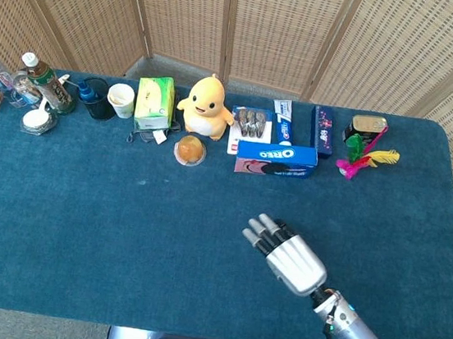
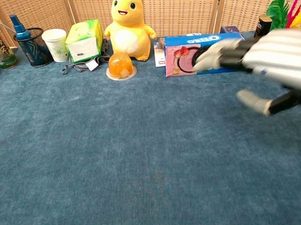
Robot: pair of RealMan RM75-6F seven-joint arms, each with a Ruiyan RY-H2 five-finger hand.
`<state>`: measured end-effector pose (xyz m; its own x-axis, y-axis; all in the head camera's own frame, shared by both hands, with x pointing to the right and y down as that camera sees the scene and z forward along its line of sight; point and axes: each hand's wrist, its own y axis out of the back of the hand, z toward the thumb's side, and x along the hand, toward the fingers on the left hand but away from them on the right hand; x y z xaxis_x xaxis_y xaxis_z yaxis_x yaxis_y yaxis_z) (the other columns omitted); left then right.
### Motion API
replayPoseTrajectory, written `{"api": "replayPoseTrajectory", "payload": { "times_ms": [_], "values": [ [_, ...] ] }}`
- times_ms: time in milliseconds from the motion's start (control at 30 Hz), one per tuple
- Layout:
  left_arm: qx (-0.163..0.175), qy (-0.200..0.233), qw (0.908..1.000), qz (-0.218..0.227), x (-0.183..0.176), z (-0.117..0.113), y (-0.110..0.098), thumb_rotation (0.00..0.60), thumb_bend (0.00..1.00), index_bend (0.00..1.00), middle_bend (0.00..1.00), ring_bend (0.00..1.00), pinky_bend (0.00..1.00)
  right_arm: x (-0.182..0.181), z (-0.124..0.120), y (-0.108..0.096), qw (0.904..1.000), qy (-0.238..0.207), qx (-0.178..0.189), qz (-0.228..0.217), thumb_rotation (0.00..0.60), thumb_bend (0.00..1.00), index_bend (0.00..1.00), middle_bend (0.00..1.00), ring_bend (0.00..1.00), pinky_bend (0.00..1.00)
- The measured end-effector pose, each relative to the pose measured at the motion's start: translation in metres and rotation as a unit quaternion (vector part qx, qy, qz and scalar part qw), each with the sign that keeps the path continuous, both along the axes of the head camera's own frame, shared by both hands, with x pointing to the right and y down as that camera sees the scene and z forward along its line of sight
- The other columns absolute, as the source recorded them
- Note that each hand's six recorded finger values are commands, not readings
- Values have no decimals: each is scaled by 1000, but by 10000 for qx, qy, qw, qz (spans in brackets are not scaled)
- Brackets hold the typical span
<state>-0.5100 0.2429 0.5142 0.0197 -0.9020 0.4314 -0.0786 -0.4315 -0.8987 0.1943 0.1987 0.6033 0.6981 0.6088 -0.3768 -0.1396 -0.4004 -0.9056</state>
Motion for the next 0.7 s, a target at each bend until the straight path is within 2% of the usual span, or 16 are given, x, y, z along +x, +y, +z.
{"api": "replayPoseTrajectory", "payload": {
  "times_ms": [133,400,500,700],
  "values": [
    [-2,16,10000,-2,0,0,0,533,404,0,0,0,0,-17,1,10,9990,-215,-358,-178,600,749,0,0,0,200],
    [-12,22,10000,1,0,0,-1,532,405,0,0,0,0,-38,0,17,9958,-454,-683,-404,600,786,0,0,0,220],
    [-14,19,10000,0,0,0,-1,534,404,0,0,0,0,-48,-2,15,9948,-524,-716,-494,600,786,0,0,0,222],
    [-35,28,10000,-4,0,1,-2,531,405,0,0,0,0,-65,-6,12,9946,-608,-558,-634,600,788,0,0,0,232]
  ]
}}
